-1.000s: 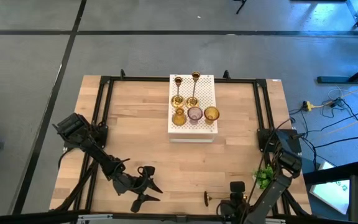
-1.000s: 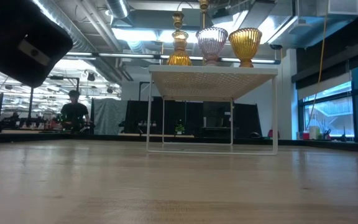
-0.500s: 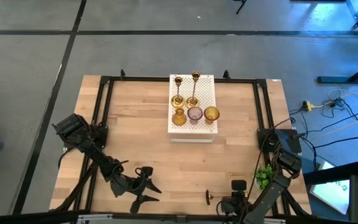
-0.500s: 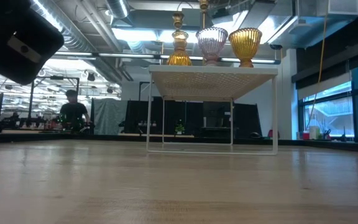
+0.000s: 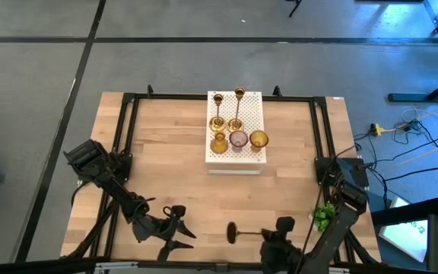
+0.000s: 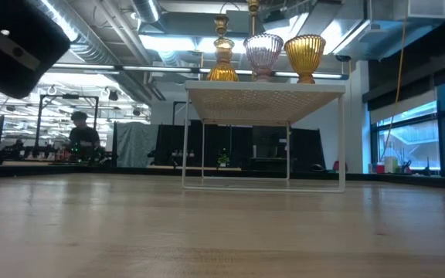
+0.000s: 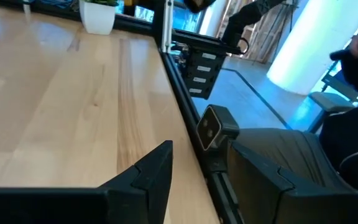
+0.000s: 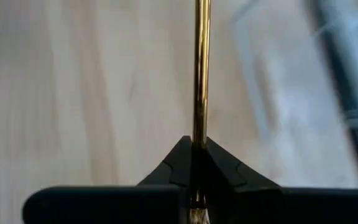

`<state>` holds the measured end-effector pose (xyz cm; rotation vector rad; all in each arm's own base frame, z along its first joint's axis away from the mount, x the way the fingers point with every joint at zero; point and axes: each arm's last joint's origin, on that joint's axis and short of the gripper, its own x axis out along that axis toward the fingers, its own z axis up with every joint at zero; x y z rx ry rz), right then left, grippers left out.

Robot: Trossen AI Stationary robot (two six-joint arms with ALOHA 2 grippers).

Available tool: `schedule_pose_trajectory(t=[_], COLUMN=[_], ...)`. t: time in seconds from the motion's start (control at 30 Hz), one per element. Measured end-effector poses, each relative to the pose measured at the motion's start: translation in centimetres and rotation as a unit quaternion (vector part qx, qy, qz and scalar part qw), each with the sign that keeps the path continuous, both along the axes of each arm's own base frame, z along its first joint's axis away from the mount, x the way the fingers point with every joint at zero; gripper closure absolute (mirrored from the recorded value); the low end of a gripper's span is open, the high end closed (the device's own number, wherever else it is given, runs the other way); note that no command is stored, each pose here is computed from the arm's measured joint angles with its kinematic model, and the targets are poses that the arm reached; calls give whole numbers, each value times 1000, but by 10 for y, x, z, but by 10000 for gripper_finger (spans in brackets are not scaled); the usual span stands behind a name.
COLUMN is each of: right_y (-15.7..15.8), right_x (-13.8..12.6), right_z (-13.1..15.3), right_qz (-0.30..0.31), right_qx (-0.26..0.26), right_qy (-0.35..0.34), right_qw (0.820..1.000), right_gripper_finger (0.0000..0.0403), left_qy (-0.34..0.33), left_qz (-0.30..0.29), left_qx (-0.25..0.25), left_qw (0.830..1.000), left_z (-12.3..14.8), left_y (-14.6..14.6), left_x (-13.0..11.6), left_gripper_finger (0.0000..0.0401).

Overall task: Pick & Place candle stick holders
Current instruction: Put the gold candle holder on the shelf

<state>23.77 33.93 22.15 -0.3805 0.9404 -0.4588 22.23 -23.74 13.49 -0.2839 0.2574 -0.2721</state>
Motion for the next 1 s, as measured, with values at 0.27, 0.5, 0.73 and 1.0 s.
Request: schedule_pose_trajectory(t=[0.27,0.5,0.73,1.0], right_y=[9,12,6,-10], right_x=[15,18,21,32], right_z=[49,65,87,117], right_qz=[34,-8,-63,-84], right_qx=[-41,22,133,245], right_qy=[-276,-372,-334,-238], right_qw=[960,928,931,936], right_gripper_finger=[382,383,383,383], left_qy=[-57,-84,-90,-90], left_qz=[-5,1,17,26], left_qx=[15,38,54,67], left_qw=[998,996,994,993], left_z=[11,15,15,23], left_y=[-6,-11,-15,-22], left_x=[-4,-11,-16,-9], left_gripper_finger=[253,253,253,253])
